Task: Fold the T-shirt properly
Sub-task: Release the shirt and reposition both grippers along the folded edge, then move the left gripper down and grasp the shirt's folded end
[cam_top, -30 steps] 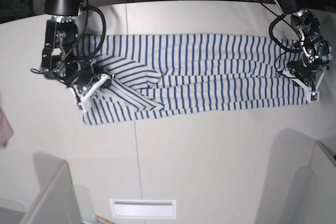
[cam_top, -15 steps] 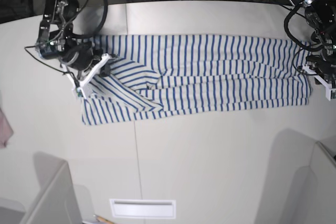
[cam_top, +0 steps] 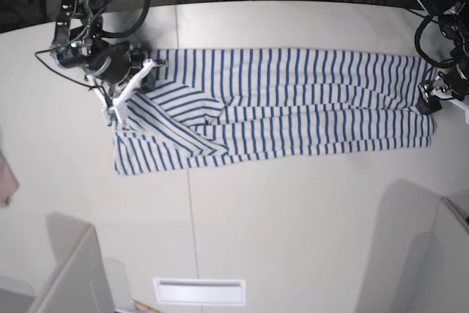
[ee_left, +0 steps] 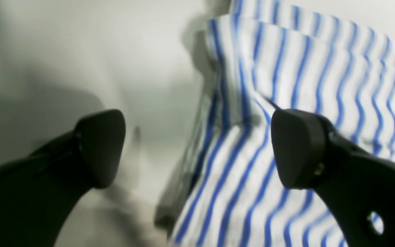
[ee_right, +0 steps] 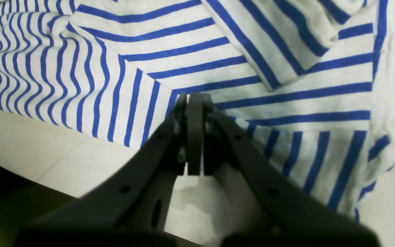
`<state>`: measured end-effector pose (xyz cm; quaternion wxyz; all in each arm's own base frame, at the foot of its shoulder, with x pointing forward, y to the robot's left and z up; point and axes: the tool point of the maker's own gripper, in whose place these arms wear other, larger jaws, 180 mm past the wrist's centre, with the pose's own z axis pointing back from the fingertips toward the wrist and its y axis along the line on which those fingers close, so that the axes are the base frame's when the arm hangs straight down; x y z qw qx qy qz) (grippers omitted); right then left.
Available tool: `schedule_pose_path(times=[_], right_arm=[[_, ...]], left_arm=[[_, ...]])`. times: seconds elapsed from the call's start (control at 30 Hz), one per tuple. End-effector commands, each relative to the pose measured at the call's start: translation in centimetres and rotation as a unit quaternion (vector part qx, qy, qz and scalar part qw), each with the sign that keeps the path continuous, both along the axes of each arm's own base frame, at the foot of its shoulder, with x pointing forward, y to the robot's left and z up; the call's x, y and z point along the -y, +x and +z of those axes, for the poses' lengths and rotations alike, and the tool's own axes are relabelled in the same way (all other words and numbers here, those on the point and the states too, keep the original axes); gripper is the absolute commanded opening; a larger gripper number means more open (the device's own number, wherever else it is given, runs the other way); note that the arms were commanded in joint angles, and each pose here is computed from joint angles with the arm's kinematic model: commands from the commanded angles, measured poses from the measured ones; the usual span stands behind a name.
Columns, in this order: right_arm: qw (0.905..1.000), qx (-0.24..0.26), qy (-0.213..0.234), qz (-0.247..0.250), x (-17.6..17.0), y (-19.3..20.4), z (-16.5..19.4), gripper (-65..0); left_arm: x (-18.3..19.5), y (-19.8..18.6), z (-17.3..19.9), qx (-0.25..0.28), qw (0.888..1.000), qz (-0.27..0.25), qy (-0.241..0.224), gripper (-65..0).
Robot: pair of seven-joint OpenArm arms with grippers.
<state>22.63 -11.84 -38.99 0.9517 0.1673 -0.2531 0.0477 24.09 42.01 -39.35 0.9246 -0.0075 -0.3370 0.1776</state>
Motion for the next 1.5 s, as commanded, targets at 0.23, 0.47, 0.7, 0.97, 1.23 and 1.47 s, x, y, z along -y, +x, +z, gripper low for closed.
schedule_pose_path(times=[0.23,0.47,0.7,0.97,1.23,1.47], right_arm=[[0.9998,0.021,0.004,0.002,-0.1,0.8,1.0,-65.0],[0.9998,0.018,0.004,0.002,-0.1,0.6,0.8,-65.0],[0.9998,0.017,0.004,0.002,-0.1,0.5,0.8,-65.0],[0.9999,0.016,0.001,-0.003,0.3,0.5,0.7,-65.0],[0.9999,0.016,0.001,-0.003,0.3,0.5,0.7,-65.0],[0.9999,0.017,0.002,-0.003,0.3,0.6,0.7,-65.0]], left_arm=[[-0.2,2.0,0.5,0.045,0.999,-0.004,-0.02,0.0],[2.0,1.8,-3.0,0.021,0.997,0.0,-0.076,0.0],[5.2,1.2,-5.4,-0.014,0.995,-0.036,-0.092,-19.9],[5.7,1.0,-5.8,-0.015,0.994,-0.034,-0.1,-65.0],[3.4,2.4,-2.4,0.01,0.998,-0.048,-0.048,-65.0],[4.0,1.8,2.7,0.037,0.991,-0.114,0.054,-65.0]])
